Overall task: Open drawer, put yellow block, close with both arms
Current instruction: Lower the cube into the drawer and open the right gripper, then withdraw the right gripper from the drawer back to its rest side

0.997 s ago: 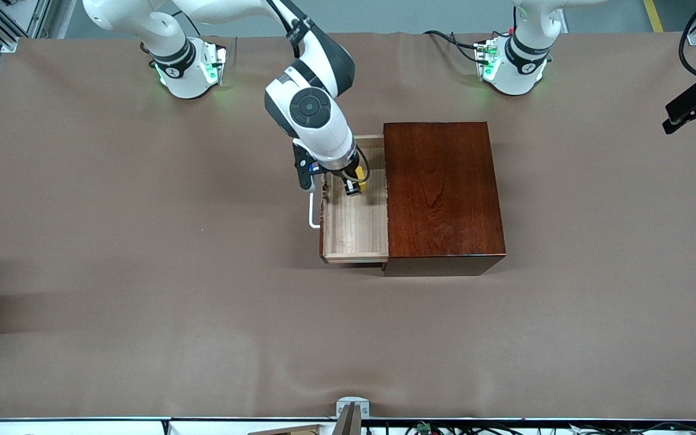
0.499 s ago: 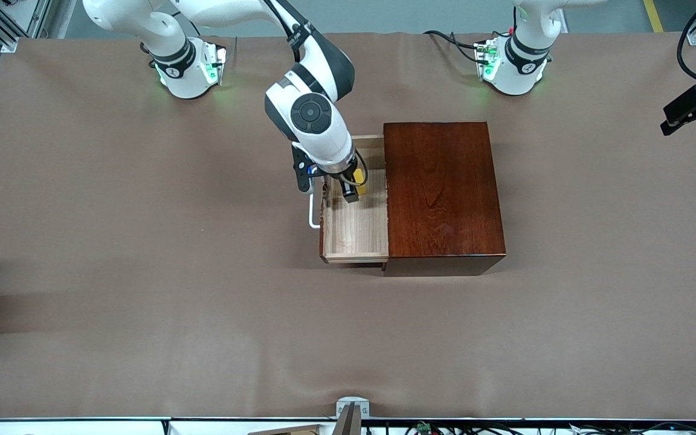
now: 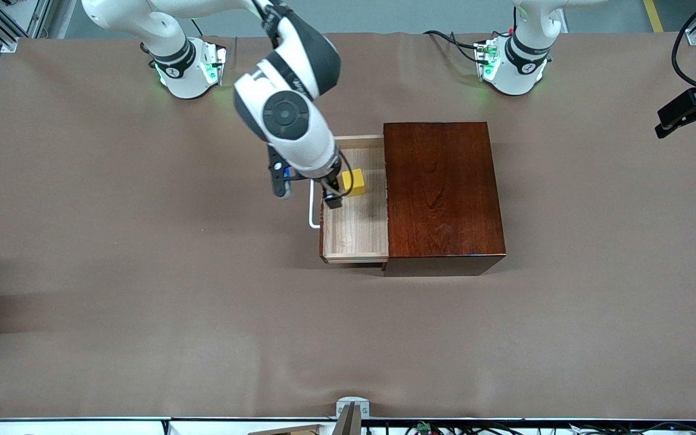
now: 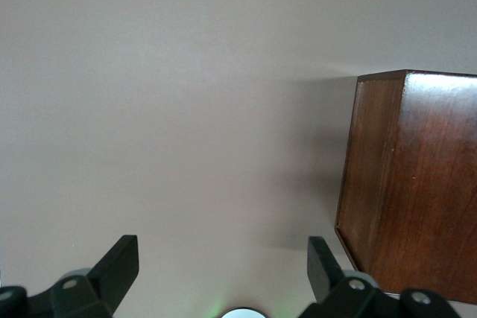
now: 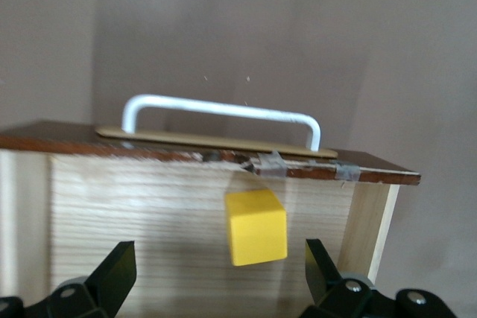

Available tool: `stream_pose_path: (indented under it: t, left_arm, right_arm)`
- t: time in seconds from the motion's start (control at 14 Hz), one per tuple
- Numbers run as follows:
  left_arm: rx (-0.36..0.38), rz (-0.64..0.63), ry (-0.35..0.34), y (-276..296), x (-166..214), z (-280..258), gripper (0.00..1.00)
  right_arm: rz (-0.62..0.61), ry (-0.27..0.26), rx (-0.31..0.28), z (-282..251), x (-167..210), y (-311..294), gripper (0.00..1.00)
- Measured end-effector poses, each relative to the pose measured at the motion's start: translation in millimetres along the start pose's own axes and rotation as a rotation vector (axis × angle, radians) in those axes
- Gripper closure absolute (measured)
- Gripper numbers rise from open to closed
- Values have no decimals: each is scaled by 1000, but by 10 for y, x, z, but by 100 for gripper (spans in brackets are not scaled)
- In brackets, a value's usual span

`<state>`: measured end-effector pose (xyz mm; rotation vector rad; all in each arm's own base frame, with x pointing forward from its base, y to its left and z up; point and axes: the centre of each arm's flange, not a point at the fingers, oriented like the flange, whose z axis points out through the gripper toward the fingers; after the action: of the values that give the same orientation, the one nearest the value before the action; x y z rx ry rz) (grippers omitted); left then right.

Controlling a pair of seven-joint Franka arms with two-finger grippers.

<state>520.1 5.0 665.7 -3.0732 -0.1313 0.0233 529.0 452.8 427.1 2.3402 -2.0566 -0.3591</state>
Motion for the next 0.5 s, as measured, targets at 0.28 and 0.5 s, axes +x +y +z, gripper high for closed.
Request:
stream_pose_path:
  t: [0.28, 0.5]
  left_arm:
    - [0, 0, 0, 0, 0, 0, 0]
    - [0, 1, 1, 5, -1, -4, 0]
  right_arm:
    - [-143, 21, -65, -223, 204, 7, 0]
    - [-226, 23, -100, -494, 519, 0, 0]
